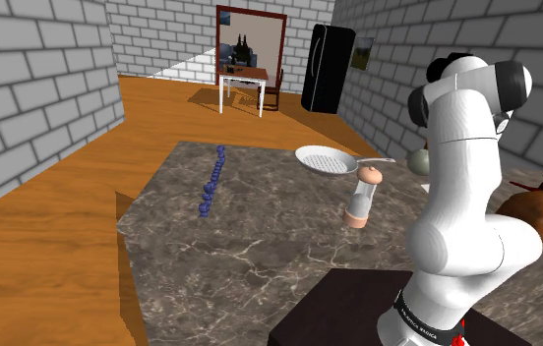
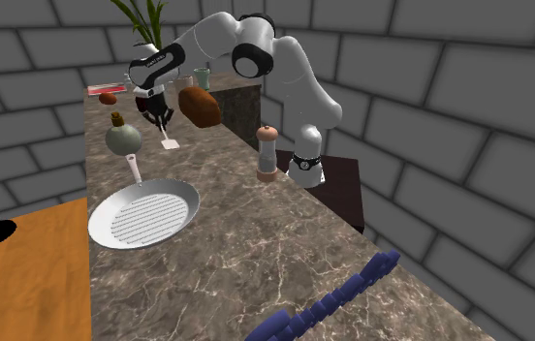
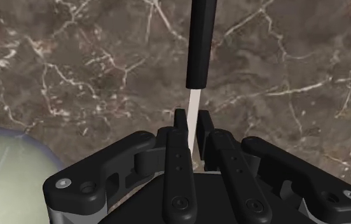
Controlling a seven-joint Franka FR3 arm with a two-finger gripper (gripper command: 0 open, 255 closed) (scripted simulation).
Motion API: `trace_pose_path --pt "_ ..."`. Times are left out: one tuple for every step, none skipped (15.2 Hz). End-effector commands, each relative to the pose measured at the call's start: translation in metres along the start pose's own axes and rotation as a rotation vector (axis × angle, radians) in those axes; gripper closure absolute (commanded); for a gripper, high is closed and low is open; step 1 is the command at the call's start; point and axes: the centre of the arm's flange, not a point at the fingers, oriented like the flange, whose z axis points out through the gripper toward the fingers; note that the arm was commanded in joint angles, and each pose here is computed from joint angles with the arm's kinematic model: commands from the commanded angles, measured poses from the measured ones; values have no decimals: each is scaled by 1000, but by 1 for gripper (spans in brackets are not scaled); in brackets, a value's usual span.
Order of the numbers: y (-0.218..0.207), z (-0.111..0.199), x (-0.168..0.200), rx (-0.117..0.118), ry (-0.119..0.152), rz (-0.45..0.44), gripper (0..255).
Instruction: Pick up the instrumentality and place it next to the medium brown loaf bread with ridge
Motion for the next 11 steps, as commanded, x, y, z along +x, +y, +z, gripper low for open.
trace_pose_path --pt "-1 11 0 0 0 0 255" --pt "-1 16 0 0 0 0 255" --pt "-1 19 1 0 0 0 255" --pt "-1 19 1 0 0 0 255" --pt "-1 19 1 0 0 0 255" --pt "-1 19 1 0 0 0 255" --pt "-1 19 1 0 0 0 255" --pt "-1 19 1 0 0 0 255" --pt "-1 19 1 0 0 0 255" --pt "-1 19 1 0 0 0 255" --pt "-1 19 1 0 0 0 0"
